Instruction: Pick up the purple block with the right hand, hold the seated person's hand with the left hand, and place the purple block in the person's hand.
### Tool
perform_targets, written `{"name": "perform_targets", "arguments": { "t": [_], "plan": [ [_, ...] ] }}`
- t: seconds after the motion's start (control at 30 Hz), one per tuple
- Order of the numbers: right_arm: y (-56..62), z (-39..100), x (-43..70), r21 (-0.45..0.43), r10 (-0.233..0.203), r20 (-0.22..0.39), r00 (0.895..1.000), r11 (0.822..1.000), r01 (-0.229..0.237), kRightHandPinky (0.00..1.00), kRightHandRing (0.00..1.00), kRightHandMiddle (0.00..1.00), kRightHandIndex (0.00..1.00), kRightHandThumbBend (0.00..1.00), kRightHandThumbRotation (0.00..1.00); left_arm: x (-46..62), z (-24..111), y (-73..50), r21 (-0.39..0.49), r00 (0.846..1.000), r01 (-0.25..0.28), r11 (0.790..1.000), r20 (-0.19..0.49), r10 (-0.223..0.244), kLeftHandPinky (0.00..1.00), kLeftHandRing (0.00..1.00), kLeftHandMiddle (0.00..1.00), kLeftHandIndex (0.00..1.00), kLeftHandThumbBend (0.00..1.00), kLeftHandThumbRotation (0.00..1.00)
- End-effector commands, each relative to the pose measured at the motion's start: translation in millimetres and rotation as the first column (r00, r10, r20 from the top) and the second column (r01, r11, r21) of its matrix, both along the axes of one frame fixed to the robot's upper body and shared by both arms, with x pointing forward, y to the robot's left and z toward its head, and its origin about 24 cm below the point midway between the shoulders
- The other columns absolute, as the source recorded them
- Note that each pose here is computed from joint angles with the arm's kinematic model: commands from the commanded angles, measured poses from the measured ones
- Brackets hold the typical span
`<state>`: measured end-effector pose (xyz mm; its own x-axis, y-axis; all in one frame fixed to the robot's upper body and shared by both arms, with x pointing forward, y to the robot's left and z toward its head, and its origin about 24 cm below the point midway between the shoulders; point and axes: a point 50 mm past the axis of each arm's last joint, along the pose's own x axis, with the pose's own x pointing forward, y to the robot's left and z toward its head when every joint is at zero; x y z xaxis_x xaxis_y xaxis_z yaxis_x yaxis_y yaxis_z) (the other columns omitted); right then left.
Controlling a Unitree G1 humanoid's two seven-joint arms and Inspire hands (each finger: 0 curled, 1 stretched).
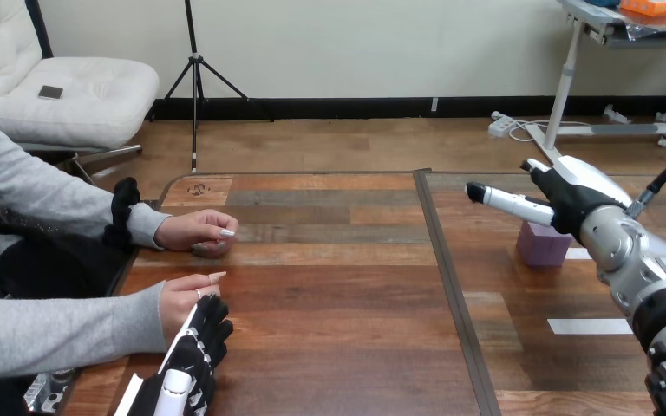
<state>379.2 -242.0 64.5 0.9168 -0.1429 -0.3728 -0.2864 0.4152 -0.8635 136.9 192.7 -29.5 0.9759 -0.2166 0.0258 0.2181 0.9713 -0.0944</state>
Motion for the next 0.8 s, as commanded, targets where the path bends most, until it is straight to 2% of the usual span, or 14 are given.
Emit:
{"name": "perform_targets", "arguments": {
  "t": [0.0,0.3,0.77],
  "plan": [
    [8.1,75.6,30.7,-0.101,0.033,0.173,0.984,0.995,-0.016,1.0,1.0,1.0,1.0,0.92,0.98,15.6,11.4,0.5,-0.039,0.993,-0.004,0.999,0.117,0.009,1.0,0.97,0.98,0.97,0.63,1.0],
    [7.6,67.6,28.8,-0.128,0.017,0.13,0.991,0.992,0.0,1.0,1.0,1.0,1.0,0.91,0.97,14.9,8.4,-1.5,-0.083,0.993,-0.004,0.997,0.121,0.014,1.0,0.99,0.99,0.97,0.61,1.0],
    [5.5,59.2,26.0,-0.146,0.003,0.099,0.995,0.989,0.012,0.99,1.0,1.0,1.0,0.93,0.99,15.2,7.2,-1.7,-0.1,0.991,0.0,0.995,0.132,0.013,1.0,1.0,0.99,0.96,0.67,1.0]
  ]
}}
